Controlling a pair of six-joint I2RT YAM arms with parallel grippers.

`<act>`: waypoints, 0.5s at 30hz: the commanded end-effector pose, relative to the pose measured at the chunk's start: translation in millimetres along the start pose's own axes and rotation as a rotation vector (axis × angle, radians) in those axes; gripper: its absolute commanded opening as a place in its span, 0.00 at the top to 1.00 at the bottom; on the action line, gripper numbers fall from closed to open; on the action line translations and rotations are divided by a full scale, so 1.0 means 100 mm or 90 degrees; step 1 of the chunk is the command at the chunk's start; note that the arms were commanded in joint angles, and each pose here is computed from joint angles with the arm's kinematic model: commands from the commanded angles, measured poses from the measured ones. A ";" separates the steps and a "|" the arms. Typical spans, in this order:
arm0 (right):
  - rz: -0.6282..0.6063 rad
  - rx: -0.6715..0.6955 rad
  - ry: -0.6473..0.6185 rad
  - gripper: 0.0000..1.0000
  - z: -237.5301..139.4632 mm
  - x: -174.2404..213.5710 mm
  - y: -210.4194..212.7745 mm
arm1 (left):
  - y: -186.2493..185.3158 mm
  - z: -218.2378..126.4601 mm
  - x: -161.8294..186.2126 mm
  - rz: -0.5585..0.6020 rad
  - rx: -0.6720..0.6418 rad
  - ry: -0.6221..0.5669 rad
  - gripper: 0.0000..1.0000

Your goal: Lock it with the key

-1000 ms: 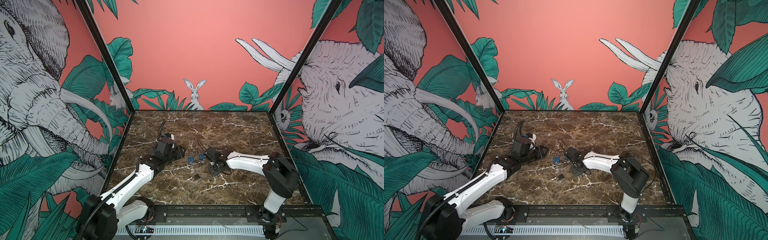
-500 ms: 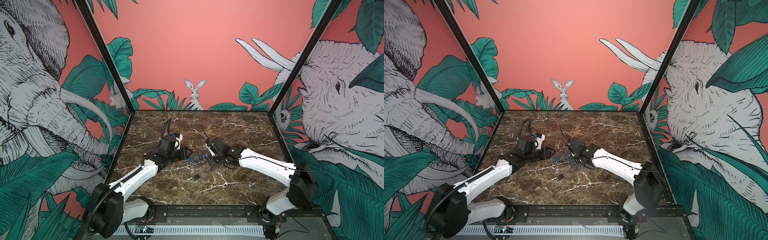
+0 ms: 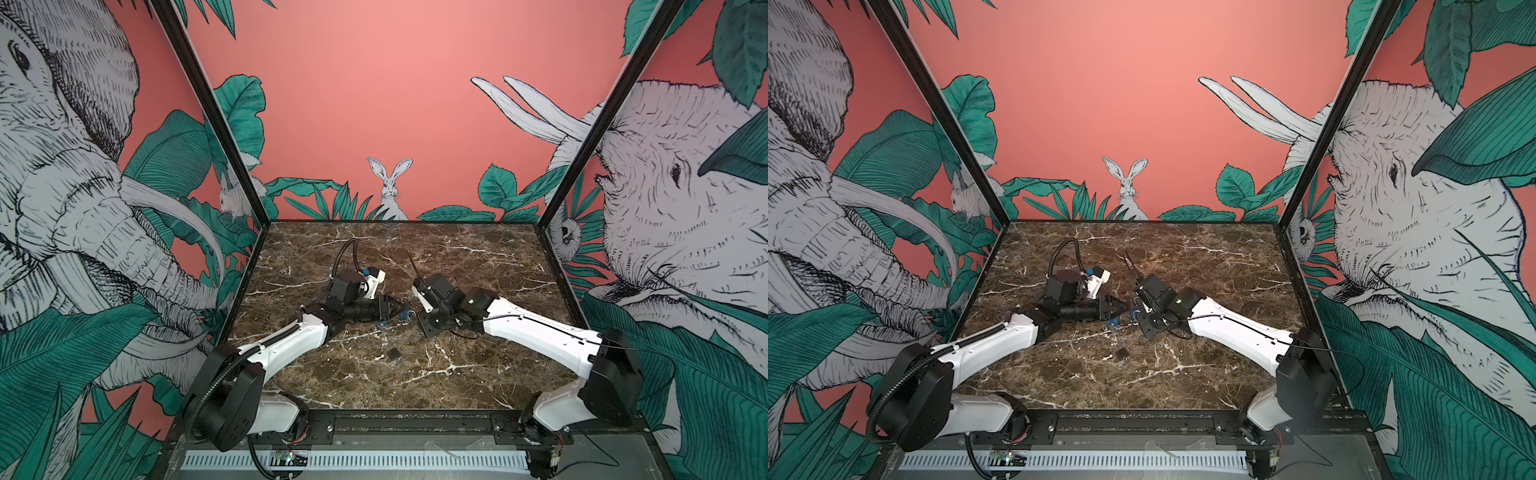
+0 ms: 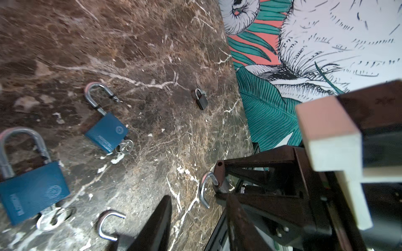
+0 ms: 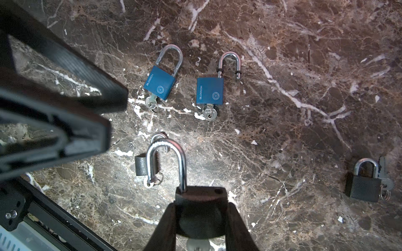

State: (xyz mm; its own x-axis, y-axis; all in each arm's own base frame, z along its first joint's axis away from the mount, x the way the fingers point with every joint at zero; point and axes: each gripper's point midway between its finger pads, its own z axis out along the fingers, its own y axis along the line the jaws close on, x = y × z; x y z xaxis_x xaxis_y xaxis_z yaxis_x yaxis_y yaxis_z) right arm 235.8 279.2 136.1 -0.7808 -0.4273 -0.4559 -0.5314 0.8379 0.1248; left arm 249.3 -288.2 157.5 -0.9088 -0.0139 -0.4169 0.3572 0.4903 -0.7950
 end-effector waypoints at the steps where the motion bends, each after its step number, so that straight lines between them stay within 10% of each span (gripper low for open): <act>1: 0.009 -0.025 -0.046 0.88 -0.17 -0.19 0.09 | -0.24 0.02 -0.06 0.028 0.045 0.000 0.57; 15: 0.021 -0.036 -0.063 0.88 -0.25 -0.25 0.12 | -0.24 0.13 -0.02 0.029 0.046 0.020 0.62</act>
State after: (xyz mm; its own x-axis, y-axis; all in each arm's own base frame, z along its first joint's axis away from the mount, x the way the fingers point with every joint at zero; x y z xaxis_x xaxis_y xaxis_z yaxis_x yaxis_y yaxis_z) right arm 235.2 281.3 143.9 -0.7844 -0.4049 -0.4698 -0.5228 0.8392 0.1496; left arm 241.6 -305.9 157.3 -0.9143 0.0369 -0.4032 0.3752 0.4518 -0.8094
